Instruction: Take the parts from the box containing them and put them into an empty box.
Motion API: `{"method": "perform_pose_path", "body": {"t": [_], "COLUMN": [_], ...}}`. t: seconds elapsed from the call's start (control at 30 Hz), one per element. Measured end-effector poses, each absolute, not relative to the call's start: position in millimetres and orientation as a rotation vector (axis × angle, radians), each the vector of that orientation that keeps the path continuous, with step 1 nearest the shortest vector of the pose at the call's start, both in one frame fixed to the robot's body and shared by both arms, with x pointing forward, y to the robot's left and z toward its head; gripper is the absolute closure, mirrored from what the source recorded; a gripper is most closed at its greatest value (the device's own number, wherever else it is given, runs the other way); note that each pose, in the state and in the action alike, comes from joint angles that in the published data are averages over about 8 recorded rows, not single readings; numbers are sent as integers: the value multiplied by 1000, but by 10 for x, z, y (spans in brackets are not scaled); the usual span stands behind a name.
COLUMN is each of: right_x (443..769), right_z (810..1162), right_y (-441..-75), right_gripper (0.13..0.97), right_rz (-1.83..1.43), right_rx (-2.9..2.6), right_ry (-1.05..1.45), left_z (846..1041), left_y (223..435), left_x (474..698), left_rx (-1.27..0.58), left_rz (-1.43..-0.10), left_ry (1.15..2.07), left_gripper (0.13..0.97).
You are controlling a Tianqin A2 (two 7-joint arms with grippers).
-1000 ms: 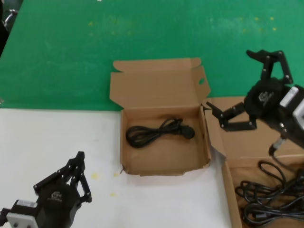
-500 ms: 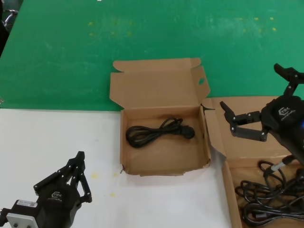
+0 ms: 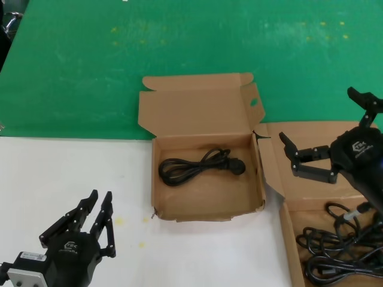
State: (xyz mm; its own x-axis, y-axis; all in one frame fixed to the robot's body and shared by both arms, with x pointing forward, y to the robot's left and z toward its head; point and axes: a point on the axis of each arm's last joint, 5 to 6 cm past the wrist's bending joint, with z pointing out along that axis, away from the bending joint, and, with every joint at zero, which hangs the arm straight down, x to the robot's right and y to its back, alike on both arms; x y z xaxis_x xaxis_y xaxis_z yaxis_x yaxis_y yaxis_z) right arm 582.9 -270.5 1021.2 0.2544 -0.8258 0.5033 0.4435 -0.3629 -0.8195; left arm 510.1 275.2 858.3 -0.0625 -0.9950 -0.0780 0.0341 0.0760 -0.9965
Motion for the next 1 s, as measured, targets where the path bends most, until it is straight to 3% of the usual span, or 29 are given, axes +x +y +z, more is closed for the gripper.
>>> {"method": "perform_pose_path", "body": {"t": [0.3,0.57,0.7,1.0], "right_x": [5785,5732,5702,5625], "right_z": [10017,9830,9735,9522], "right_y": [-2713,-2721,-2726,-2738], "right_gripper": [130,130,130,130], "right_rz": [-1375,-1355,-1345,-1325], "right_rx": [-1359,-1343,-1335,-1318], "right_ry": [469,545,584,675], "left_z": [8579,8575,8574,8569], "left_y": [2758,2764,2767,2773], "left_x": [5092,5084,5079,5069], "left_rx": [-1101,-1104,-1106,-1109], "left_rz": [-1211,-1208,-1207,-1205], "left_ry": [1266,1264,1263,1262], "left_gripper": [819,648,648,431]}}
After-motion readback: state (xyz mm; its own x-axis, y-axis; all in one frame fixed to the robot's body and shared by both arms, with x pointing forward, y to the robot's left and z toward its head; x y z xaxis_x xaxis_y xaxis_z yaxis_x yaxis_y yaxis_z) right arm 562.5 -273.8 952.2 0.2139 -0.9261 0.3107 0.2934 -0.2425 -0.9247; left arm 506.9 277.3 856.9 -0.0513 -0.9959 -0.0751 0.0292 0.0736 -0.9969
